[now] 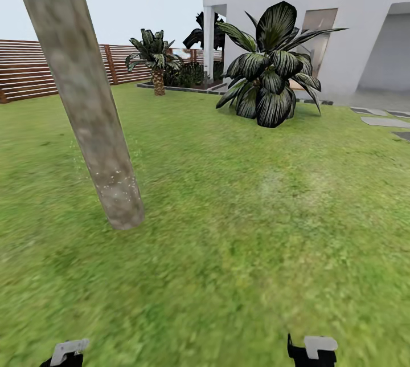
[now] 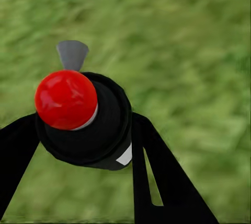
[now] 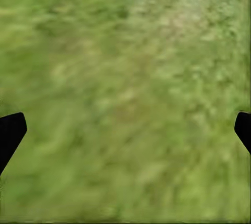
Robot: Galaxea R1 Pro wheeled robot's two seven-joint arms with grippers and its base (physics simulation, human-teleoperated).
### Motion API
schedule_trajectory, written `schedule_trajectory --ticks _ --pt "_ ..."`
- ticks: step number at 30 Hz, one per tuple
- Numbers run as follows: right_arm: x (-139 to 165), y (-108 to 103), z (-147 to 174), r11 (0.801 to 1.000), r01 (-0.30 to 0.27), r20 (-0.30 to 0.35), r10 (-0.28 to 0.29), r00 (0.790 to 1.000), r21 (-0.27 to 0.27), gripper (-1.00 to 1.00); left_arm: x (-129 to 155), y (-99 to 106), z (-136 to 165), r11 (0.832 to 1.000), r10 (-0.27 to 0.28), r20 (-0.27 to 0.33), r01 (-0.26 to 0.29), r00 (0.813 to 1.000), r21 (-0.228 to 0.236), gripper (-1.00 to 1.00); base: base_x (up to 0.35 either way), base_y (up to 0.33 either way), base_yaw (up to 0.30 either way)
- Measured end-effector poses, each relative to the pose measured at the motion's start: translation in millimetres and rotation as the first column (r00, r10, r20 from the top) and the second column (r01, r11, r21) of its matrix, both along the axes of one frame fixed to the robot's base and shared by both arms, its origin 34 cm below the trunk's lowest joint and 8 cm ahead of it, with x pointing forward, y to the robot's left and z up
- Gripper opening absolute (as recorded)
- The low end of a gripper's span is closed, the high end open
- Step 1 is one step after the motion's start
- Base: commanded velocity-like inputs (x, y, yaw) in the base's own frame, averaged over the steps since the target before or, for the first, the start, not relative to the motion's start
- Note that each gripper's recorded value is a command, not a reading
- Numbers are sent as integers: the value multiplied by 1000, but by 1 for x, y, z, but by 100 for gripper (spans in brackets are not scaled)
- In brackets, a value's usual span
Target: In the garden, pick up the pesticide atomizer on the floor and spray pesticide onto both trees until each tree trunk is fully covered.
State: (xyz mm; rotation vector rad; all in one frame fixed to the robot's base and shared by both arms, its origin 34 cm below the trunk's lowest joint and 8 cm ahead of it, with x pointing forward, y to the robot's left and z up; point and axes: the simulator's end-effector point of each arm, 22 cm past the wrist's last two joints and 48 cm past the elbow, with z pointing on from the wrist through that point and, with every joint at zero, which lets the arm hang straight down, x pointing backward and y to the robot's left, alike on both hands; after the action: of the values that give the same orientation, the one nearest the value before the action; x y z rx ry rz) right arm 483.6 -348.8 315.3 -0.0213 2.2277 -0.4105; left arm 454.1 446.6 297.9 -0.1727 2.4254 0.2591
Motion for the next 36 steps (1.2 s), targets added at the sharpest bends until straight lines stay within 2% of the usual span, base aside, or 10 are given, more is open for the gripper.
schedule_trajectory --ticks 6,9,16,23,36 --pt "-3 2 -1 1000 12 -1 -12 1000 5 100 -7 -2 -4 1000 8 -15 -8 1000 -2 -100 -86 -58 0" --pt "-3 4 -2 1000 13 -1 -13 1000 9 100 -7 -10 -6 1000 8 -16 -8 1000 -13 -100 -228 -241 154" --pt "-3 5 -1 1000 16 0 -16 1000 9 100 -7 -17 -8 1000 9 -15 -10 1000 -23 -100 -150 -290 267" --pt "-3 5 -1 1000 17 1 -17 1000 9 100 -8 -13 -7 999 45 -9 -45 999 -24 -100 -136 -297 280" --pt "-3 6 -2 1000 17 0 -17 1000 10 100 -12 -10 -8 998 52 -12 -52 999 -22 -100 -184 -251 280"
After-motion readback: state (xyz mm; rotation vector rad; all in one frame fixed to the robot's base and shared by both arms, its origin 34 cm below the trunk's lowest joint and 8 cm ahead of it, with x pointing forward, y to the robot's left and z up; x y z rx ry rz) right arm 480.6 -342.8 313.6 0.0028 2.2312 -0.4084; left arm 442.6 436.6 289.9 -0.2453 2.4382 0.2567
